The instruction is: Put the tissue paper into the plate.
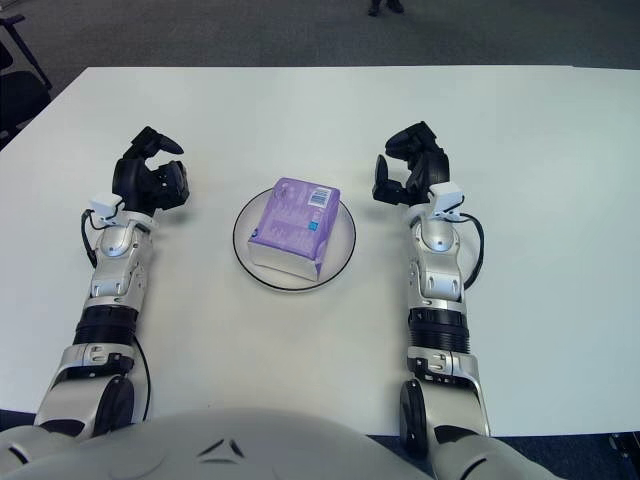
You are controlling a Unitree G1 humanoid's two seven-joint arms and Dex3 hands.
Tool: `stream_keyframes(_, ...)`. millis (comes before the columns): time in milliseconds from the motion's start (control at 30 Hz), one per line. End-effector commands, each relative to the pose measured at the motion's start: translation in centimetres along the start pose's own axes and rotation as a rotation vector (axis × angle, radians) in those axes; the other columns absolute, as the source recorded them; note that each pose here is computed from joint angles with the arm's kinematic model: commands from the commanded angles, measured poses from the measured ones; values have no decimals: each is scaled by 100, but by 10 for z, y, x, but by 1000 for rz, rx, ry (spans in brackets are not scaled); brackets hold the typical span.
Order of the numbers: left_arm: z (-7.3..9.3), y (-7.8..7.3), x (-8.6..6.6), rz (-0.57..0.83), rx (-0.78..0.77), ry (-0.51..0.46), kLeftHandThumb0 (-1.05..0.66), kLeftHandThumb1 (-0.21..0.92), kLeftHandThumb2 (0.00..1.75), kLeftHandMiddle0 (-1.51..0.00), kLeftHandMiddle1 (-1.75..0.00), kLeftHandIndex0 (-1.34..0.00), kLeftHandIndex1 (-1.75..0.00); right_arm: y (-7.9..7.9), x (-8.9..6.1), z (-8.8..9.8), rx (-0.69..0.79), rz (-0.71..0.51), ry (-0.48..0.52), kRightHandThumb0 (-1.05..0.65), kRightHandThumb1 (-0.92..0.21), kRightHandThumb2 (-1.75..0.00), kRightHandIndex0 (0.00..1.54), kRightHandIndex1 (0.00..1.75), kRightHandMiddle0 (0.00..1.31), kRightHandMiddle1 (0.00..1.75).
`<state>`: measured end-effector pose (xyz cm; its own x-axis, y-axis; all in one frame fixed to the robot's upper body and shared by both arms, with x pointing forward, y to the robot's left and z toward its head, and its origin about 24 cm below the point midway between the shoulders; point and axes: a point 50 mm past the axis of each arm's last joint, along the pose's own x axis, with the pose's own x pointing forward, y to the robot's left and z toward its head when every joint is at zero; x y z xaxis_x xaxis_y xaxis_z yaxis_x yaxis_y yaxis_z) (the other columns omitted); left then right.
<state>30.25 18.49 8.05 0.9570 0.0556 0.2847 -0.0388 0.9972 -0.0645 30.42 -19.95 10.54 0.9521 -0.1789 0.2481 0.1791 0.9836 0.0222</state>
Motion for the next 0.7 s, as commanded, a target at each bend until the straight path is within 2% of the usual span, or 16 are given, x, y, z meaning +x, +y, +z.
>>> stream_keyframes(0,-65,2,-65,92,-55,304,-47,33,130,-132,-175,-60,-175,1,-36,-47,34,-41,205,-1,2,-171,87,174,64,174)
stream_keyframes(267,-64,1,-65,94,-49,308,-47,34,129,-132,-175,-60,-175,0,-42,-65,14,-46,276,-1,6,-174,89,175,66,174)
stream_keyframes(667,-67,1,-66,85,-63,333,-47,35,127,-131,-175,-58,-175,0,-48,-80,8,-23,340,-1,7,-175,90,175,69,171)
